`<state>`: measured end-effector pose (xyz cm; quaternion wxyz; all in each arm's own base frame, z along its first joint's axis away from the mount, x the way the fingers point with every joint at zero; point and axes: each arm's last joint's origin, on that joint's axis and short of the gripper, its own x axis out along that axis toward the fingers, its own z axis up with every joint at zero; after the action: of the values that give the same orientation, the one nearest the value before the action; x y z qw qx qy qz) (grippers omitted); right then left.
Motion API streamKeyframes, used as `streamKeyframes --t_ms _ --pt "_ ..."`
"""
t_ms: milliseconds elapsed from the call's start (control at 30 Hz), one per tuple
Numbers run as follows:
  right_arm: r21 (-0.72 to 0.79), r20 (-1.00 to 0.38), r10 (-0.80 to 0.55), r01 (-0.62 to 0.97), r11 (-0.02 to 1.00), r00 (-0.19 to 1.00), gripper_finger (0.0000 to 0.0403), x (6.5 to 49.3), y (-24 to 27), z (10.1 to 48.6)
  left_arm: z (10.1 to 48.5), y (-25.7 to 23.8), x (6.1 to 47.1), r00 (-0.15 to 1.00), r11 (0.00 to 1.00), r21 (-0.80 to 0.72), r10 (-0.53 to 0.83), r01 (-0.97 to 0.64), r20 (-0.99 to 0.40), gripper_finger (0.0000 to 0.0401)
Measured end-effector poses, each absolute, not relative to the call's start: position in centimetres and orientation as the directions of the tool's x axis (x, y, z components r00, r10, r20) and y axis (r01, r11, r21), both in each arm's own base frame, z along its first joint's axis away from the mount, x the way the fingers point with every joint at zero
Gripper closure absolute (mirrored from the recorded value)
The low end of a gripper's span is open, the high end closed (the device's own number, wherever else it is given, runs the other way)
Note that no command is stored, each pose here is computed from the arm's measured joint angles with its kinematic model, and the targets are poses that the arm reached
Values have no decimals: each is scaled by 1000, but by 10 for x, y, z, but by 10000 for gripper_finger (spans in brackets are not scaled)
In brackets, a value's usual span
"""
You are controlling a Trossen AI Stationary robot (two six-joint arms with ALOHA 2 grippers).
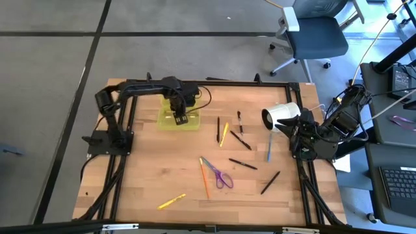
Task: Pick & place school supplies into a supply box
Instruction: Put the left yellow pen into the yellow supply box
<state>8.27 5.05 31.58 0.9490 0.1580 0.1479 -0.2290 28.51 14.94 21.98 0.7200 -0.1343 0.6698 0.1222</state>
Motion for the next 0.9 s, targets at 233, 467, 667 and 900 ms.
streamKeyframes --t_ms 233,467,667,900 --pt "214 -360 -383 474 854 851 281 83 51 315 294 103 257 285 928 -60 51 -369 -957 309" --pt "204 -360 -388 478 854 848 281 82 50 315 327 9 255 444 962 -164 -52 -218 -895 314" --pt "222 -315 -430 507 833 846 281 85 52 316 331 -62 265 560 934 -281 -115 -220 -820 319" --pt "193 -332 -420 497 846 845 281 93 61 301 328 -112 273 670 943 -282 -93 -179 -736 314"
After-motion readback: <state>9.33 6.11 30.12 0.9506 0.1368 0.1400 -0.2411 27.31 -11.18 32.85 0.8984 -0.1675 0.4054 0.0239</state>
